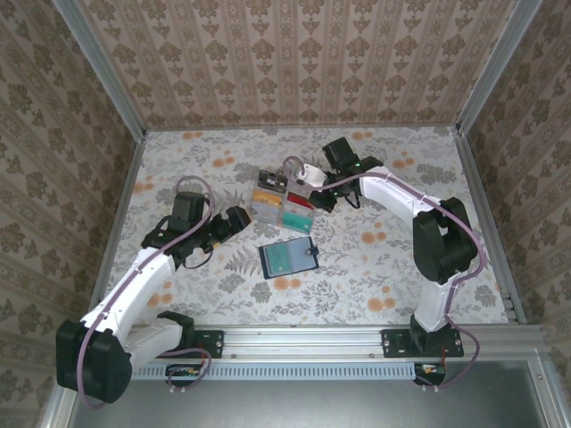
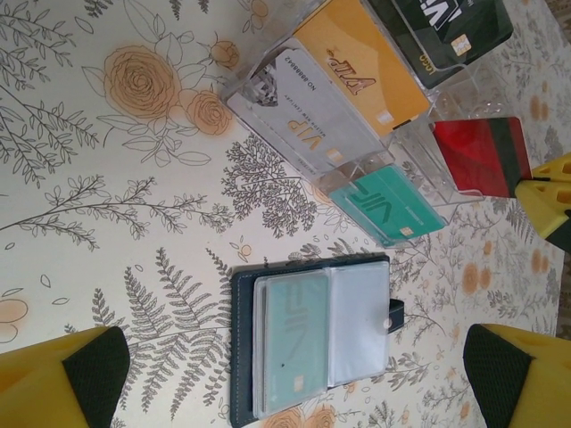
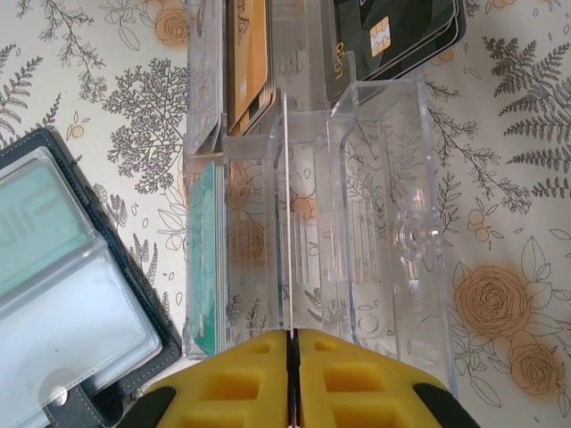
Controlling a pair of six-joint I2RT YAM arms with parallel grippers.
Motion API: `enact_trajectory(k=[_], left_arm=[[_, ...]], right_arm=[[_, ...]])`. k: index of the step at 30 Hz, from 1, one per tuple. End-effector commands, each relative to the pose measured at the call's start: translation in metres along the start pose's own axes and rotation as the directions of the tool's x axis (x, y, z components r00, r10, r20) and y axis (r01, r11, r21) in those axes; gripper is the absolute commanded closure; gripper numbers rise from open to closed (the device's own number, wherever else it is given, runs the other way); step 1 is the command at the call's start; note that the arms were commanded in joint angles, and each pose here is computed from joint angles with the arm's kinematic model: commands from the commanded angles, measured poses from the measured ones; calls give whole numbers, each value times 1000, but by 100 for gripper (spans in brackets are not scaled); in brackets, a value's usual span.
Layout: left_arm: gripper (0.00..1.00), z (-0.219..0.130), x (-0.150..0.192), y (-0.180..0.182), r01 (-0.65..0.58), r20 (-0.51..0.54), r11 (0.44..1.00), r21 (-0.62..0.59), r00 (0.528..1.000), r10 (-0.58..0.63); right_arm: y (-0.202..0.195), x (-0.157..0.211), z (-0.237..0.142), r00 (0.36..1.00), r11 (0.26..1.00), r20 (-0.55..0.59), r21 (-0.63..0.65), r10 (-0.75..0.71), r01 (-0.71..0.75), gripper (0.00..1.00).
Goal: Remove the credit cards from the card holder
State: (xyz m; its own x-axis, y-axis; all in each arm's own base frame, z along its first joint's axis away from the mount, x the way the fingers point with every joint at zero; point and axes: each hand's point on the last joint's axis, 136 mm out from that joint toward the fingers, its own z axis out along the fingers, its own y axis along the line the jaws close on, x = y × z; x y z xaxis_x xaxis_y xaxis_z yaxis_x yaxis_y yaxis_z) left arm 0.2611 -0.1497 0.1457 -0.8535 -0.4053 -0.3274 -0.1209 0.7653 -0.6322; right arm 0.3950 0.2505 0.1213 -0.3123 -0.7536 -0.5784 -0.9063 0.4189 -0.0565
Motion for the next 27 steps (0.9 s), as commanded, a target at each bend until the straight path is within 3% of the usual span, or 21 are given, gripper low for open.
enact_trajectory(k=[1, 11, 16, 20, 27], left_arm=[[0, -4, -2, -2, -12, 9, 1000, 20, 1000, 12], [0, -4, 0, 0, -10, 4, 1000, 18, 1000, 10], [0, -4, 1, 1, -9, 4, 1000, 18, 1000, 9], [0, -3, 1, 1, -6, 3, 1000, 18, 1000, 6], [0, -1, 2, 4, -3, 2, 1000, 15, 1000, 3]], right_arm=[[-1, -8, -1, 1000, 1000, 1, 0, 16, -16, 86], [-12, -13, -3, 998, 996, 4, 67, 60, -60, 82], [-18, -29, -19, 993, 987, 71, 119, 96, -104, 78], [-3, -36, -28, 983, 981, 98, 99, 158, -168, 70], [47, -35, -14, 970, 971, 53, 19, 239, -240, 67]])
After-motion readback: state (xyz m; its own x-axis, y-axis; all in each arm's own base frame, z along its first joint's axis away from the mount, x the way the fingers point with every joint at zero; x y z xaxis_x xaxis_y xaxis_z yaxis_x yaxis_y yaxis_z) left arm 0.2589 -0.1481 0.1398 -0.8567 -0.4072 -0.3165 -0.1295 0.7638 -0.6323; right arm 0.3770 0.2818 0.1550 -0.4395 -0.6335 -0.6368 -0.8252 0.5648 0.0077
